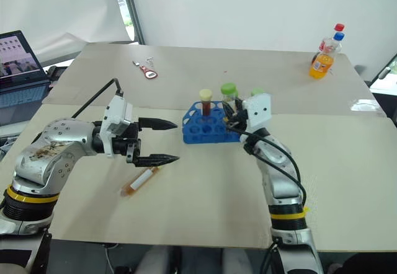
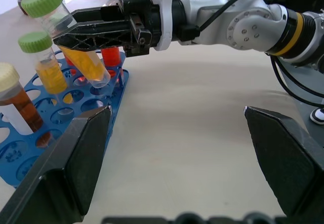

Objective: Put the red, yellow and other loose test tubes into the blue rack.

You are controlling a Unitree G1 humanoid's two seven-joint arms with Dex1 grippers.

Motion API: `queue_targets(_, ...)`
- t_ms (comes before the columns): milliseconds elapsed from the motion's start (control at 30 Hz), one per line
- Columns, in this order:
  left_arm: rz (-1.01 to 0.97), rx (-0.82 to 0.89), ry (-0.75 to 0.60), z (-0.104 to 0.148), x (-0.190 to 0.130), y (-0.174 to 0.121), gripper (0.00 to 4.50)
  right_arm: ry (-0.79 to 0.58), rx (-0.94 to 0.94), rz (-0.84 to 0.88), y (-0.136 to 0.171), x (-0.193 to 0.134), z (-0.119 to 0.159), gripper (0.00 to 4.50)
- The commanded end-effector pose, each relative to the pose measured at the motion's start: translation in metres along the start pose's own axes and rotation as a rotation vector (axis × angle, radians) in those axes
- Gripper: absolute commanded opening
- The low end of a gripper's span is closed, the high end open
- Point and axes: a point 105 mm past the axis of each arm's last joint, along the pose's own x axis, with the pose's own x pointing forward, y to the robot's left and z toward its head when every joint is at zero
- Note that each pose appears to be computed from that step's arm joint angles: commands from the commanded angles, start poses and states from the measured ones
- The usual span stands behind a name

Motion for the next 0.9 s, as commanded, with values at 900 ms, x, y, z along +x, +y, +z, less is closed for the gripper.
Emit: queue_targets(900, 0.154, 0.013, 0.101, -0.013, 0.004, 0.021, 4.50, -0.049, -0.059, -0.072, 0.018, 0.000, -0.009, 0.91)
